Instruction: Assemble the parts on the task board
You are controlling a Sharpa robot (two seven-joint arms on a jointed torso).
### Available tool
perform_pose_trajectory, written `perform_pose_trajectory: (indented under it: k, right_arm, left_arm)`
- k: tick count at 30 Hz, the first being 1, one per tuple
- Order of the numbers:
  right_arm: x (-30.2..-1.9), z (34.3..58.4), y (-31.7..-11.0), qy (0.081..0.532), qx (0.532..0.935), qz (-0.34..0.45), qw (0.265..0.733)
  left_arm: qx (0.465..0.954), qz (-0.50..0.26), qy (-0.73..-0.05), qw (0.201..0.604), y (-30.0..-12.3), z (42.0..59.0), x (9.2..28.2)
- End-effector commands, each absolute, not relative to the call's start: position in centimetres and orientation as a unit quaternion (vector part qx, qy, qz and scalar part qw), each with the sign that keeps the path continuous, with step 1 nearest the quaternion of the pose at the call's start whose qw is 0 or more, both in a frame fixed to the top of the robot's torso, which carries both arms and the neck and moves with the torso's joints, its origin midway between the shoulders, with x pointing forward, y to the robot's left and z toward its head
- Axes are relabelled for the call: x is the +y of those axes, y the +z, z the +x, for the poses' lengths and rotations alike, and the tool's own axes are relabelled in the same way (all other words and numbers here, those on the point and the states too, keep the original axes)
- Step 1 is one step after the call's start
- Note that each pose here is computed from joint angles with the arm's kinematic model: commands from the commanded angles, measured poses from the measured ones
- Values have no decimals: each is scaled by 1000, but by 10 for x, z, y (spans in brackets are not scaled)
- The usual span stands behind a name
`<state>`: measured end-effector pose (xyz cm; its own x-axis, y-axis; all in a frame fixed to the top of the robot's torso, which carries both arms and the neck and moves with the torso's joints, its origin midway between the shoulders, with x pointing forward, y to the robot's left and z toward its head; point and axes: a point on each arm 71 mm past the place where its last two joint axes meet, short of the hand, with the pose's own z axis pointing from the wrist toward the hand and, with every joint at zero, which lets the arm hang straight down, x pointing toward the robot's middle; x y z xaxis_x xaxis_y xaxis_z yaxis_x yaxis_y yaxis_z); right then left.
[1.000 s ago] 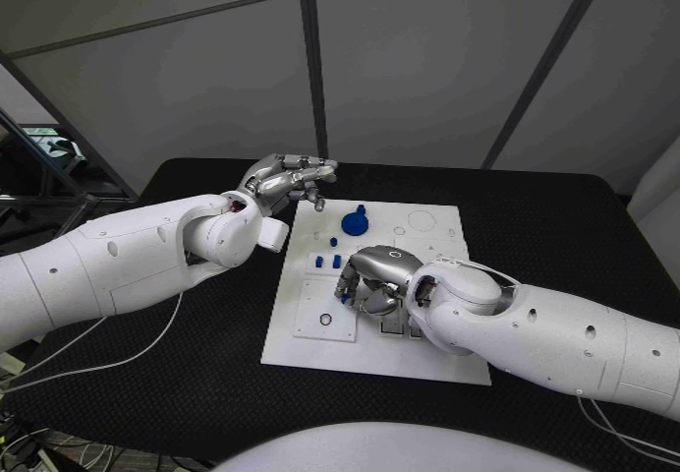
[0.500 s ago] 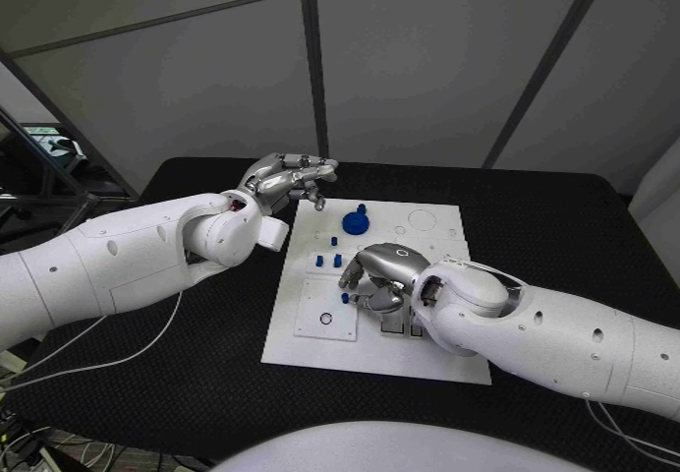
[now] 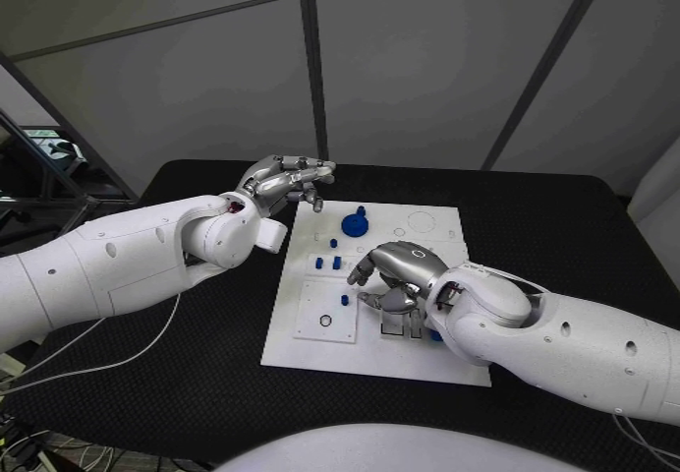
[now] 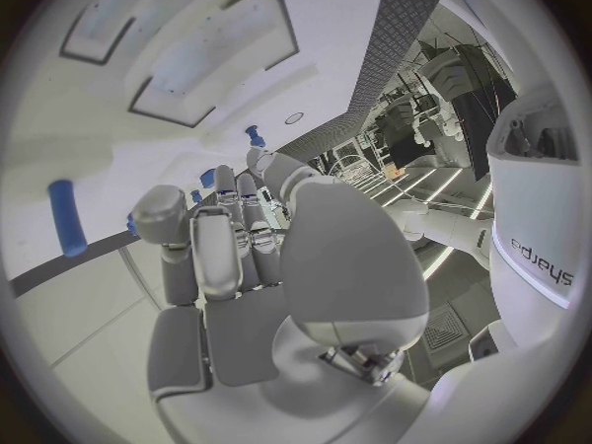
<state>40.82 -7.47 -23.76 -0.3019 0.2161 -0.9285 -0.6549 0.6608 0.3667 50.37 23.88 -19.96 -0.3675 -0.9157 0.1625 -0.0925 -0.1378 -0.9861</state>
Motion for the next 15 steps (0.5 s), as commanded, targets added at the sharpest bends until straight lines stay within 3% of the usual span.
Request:
perform_pose_trajectory:
  k: [1, 8, 15]
  right_arm:
    - [-86, 412, -227, 375, 706, -132, 586]
    - [-126, 435, -212, 319, 727, -113, 598]
    - [-148, 445, -212, 282, 745, -109, 594]
  left_arm:
    - [563, -445, -610, 337, -198, 504, 239]
    - [563, -445, -609, 337, -199, 504, 239]
    - [563, -446, -609, 336, -201, 504, 239]
